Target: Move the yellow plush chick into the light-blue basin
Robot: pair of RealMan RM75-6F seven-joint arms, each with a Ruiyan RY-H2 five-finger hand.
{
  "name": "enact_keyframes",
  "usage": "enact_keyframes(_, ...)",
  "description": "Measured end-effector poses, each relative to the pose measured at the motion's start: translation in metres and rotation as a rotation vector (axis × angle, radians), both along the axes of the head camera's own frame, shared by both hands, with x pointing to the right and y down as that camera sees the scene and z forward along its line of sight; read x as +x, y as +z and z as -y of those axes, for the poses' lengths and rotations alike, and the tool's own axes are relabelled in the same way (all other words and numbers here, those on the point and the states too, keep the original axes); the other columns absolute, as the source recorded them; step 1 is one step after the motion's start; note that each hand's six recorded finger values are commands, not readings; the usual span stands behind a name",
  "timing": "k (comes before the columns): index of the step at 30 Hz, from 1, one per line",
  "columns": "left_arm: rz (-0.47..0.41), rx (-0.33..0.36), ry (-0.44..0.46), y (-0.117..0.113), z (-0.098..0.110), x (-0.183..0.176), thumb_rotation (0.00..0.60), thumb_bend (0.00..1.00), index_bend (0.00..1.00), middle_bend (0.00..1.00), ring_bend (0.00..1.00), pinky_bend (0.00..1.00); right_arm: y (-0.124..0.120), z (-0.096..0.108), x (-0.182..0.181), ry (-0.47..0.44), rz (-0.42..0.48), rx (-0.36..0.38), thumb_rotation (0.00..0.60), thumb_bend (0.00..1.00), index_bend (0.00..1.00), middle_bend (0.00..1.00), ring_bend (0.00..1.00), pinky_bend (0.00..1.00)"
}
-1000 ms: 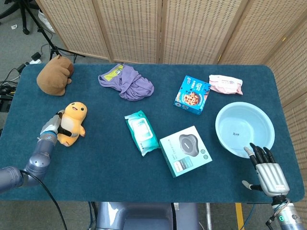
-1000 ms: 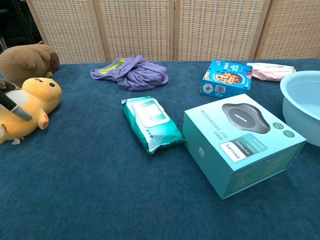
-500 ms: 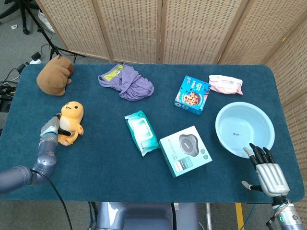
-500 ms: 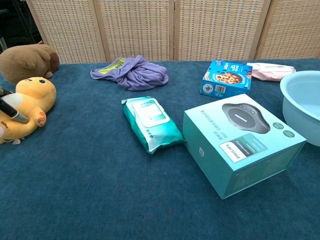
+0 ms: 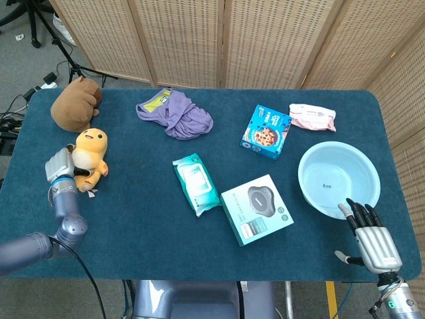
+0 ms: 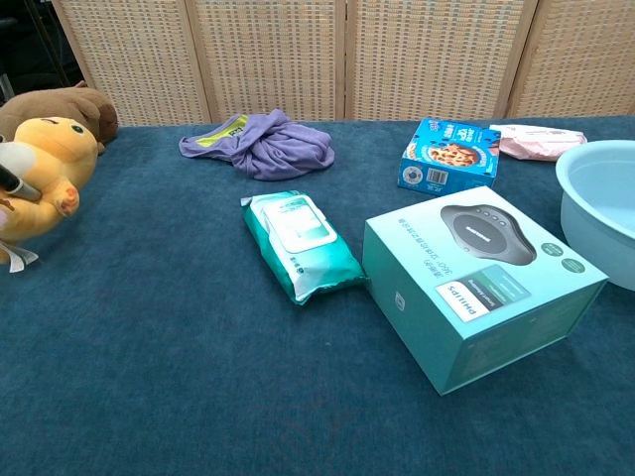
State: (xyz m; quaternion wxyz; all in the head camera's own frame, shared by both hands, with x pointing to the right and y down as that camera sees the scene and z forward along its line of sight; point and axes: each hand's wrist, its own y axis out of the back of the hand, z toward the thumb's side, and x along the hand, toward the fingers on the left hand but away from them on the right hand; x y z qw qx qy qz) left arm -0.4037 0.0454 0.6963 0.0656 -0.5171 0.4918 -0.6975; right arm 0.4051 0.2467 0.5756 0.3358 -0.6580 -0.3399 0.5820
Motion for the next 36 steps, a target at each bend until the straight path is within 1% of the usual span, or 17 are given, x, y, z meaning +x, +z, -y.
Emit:
enact_keyframes(2, -0.017, 0.014, 0.016, -0.006, 0.002, 0.007, 0.6, 0.71, 0.73, 0.43, 0.44, 0.46, -0.001, 0.0, 0.0, 0.002, 0.001, 0.001, 0.6, 0.0, 0.0, 0.0, 0.0, 0.0)
enact_keyframes(5, -0.064, 0.034, 0.035, -0.015, 0.004, 0.021, 0.6, 0.7, 0.73, 0.43, 0.44, 0.46, -0.002, 0.0, 0.001, 0.002, 0.001, 0.004, 0.6, 0.0, 0.0, 0.0, 0.0, 0.0)
enact_keyframes(8, -0.143, 0.064, 0.057, -0.026, 0.006, 0.041, 0.6, 0.69, 0.73, 0.43, 0.44, 0.46, -0.003, 0.0, 0.001, 0.003, 0.004, 0.006, 0.6, 0.0, 0.0, 0.0, 0.0, 0.0)
enact_keyframes(13, -0.322, 0.13, 0.102, -0.048, 0.003, 0.081, 0.6, 0.68, 0.73, 0.43, 0.44, 0.46, -0.004, 0.0, 0.002, 0.006, 0.005, 0.008, 0.6, 0.0, 0.0, 0.0, 0.0, 0.0)
enact_keyframes(15, -0.374, 0.147, 0.141, -0.058, 0.0, 0.097, 0.6, 0.67, 0.73, 0.43, 0.44, 0.46, -0.004, 0.0, 0.002, 0.007, 0.005, 0.009, 0.6, 0.0, 0.0, 0.0, 0.0, 0.0)
enact_keyframes(18, -0.424, 0.151, 0.186, -0.068, -0.005, 0.117, 0.6, 0.66, 0.73, 0.43, 0.44, 0.47, -0.004, 0.001, 0.002, 0.008, 0.003, 0.009, 0.6, 0.0, 0.0, 0.0, 0.0, 0.0)
enact_keyframes(22, -0.432, 0.146, 0.247, -0.075, -0.004, 0.14, 0.6, 0.65, 0.73, 0.43, 0.44, 0.46, -0.005, 0.001, 0.003, 0.011, -0.001, 0.014, 0.6, 0.0, 0.0, 0.0, 0.0, 0.0)
enact_keyframes(27, -0.391, 0.131, 0.34, -0.079, 0.001, 0.178, 0.6, 0.64, 0.73, 0.43, 0.44, 0.46, -0.008, 0.001, 0.005, 0.019, 0.001, 0.021, 0.6, 0.0, 0.0, 0.0, 0.0, 0.0)
enact_keyframes(31, -0.375, 0.113, 0.38, -0.077, 0.002, 0.205, 0.6, 0.63, 0.72, 0.42, 0.44, 0.46, -0.01, 0.002, 0.007, 0.026, 0.003, 0.025, 0.6, 0.0, 0.0, 0.0, 0.0, 0.0)
enact_keyframes(32, -0.372, 0.108, 0.387, -0.076, 0.002, 0.21, 0.6, 0.63, 0.7, 0.4, 0.43, 0.46, -0.01, 0.002, 0.007, 0.029, 0.004, 0.026, 0.6, 0.0, 0.0, 0.0, 0.0, 0.0)
enact_keyframes(34, -0.369, 0.095, 0.403, -0.072, 0.001, 0.221, 0.6, 0.61, 0.62, 0.34, 0.39, 0.46, -0.012, 0.003, 0.009, 0.034, 0.007, 0.032, 0.6, 0.0, 0.0, 0.0, 0.0, 0.0)
enact_keyframes(36, -0.375, 0.081, 0.415, -0.068, -0.001, 0.231, 0.6, 0.59, 0.5, 0.26, 0.36, 0.46, -0.013, 0.004, 0.01, 0.039, 0.01, 0.037, 0.6, 0.0, 0.0, 0.0, 0.0, 0.0)
